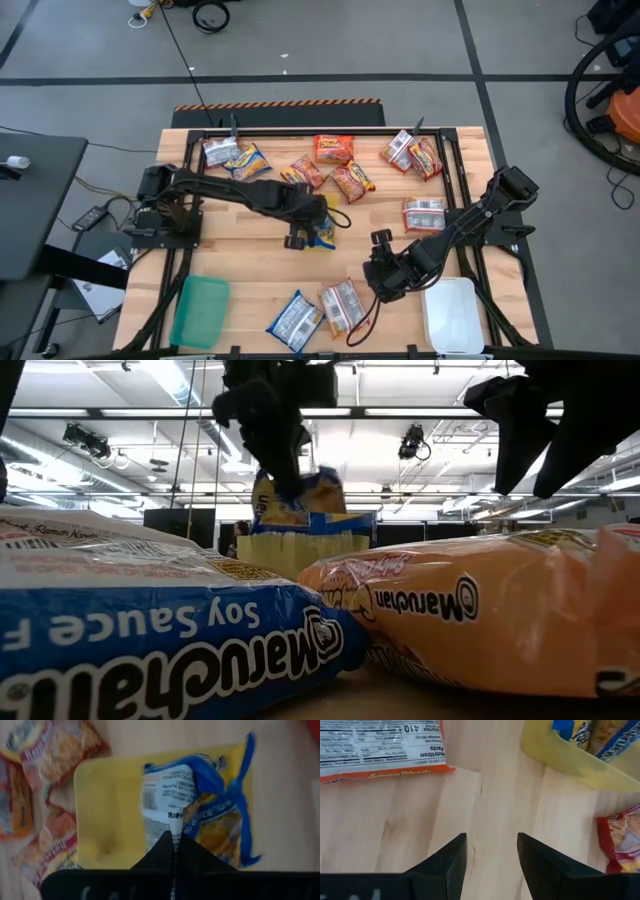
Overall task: Sort Maruchan noodles
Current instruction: Put the blue noodle pack into the yellow bin
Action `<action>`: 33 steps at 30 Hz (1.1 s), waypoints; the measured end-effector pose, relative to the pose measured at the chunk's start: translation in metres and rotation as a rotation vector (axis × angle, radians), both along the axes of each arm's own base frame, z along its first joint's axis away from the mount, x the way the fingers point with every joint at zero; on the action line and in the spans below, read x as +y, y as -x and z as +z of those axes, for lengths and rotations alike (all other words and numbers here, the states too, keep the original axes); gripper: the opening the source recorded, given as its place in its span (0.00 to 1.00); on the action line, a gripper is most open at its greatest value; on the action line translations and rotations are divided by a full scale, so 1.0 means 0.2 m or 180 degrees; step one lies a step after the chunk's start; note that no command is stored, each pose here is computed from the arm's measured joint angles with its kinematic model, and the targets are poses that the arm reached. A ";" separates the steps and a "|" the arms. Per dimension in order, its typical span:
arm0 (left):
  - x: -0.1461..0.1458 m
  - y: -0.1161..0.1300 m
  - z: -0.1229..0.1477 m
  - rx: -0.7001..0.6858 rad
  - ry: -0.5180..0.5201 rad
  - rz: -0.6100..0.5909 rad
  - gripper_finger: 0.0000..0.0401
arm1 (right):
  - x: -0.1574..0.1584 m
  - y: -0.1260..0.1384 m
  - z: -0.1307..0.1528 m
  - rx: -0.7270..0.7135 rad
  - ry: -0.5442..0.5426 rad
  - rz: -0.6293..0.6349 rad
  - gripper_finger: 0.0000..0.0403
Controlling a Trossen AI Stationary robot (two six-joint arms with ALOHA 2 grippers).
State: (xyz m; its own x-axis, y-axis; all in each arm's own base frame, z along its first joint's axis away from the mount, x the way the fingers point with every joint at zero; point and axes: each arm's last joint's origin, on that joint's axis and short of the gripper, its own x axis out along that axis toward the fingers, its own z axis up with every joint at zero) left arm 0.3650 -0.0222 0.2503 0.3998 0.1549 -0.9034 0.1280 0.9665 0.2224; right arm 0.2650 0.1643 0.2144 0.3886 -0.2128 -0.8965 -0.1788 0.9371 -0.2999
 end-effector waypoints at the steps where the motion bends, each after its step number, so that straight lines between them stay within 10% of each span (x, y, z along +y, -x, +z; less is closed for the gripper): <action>1: 0.00 0.00 0.00 0.0030 -0.0002 0.0009 0.05 | 0.00 0.00 0.00 -0.0019 0.0026 0.0012 0.44; 21: -0.10 0.18 0.29 0.0292 0.0277 0.0451 0.36 | -0.11 -0.26 0.10 -0.1362 0.0302 -0.0079 0.44; 33: -0.19 0.54 0.04 -0.1007 0.0321 0.0725 0.35 | -0.20 -0.57 -0.13 -0.1562 0.0099 0.0347 0.44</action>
State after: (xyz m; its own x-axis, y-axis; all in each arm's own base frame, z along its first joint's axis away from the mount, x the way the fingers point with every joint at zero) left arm 0.2573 -0.0599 0.2579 0.6264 0.1887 -0.7563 -0.1517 0.9812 0.1192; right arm 0.3782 0.1238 0.1885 0.7842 -0.1712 -0.5964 -0.1060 0.9101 -0.4006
